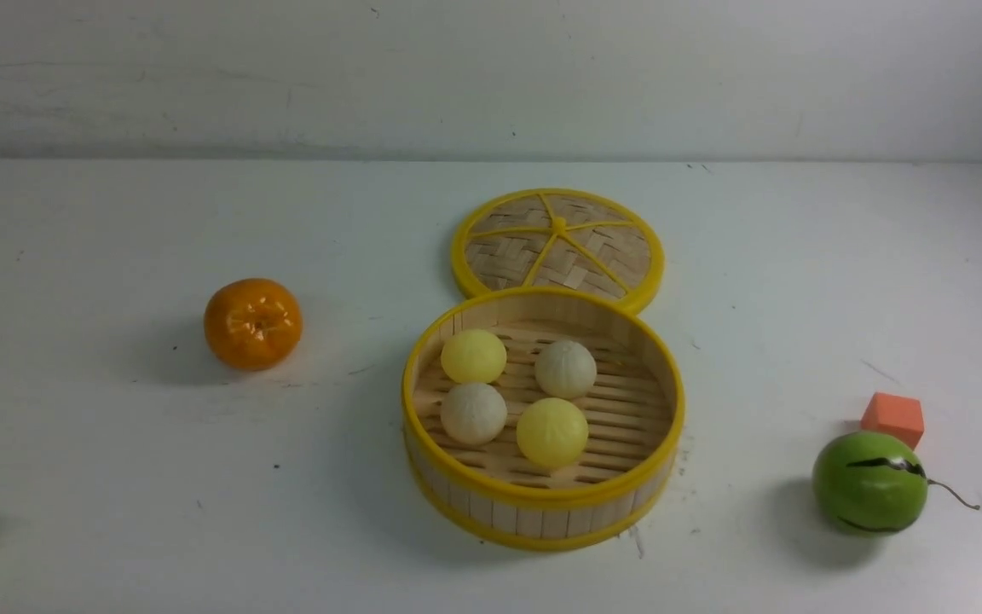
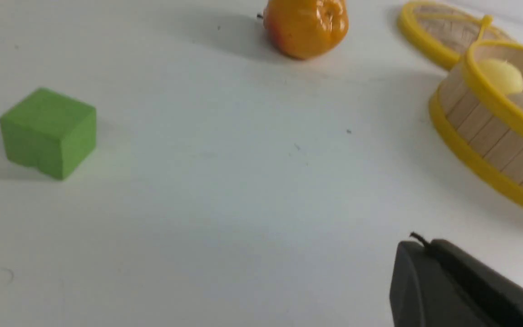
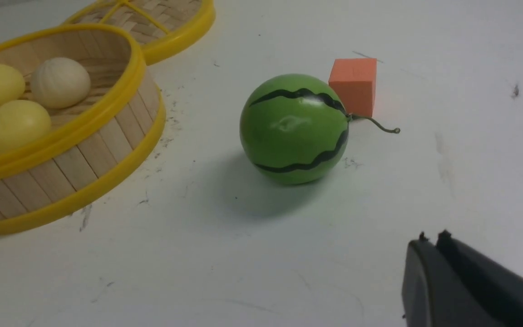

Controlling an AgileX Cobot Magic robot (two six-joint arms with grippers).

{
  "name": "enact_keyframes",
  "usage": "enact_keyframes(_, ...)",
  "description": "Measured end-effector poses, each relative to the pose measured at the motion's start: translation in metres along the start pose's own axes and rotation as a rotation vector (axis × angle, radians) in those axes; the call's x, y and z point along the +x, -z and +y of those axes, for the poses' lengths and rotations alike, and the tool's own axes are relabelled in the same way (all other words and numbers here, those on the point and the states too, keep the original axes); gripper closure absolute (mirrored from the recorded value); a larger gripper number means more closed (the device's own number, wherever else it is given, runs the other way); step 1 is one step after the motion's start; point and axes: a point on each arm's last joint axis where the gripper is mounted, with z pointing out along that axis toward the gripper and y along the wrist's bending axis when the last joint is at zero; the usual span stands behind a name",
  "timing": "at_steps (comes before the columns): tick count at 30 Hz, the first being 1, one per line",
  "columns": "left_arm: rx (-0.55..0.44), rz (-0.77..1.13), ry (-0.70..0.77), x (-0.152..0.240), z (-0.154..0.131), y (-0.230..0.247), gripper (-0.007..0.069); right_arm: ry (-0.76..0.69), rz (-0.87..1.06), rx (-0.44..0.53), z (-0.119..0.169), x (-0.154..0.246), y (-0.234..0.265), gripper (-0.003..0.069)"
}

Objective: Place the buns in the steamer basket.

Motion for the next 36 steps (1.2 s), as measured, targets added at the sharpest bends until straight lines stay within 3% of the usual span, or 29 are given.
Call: enact_keyframes(36,-0.005,0.006,0.003,0.0006,0.0003,0.0,0.0639,0.0,0.0,0.0,0.0,0.0,0.0,0.0607)
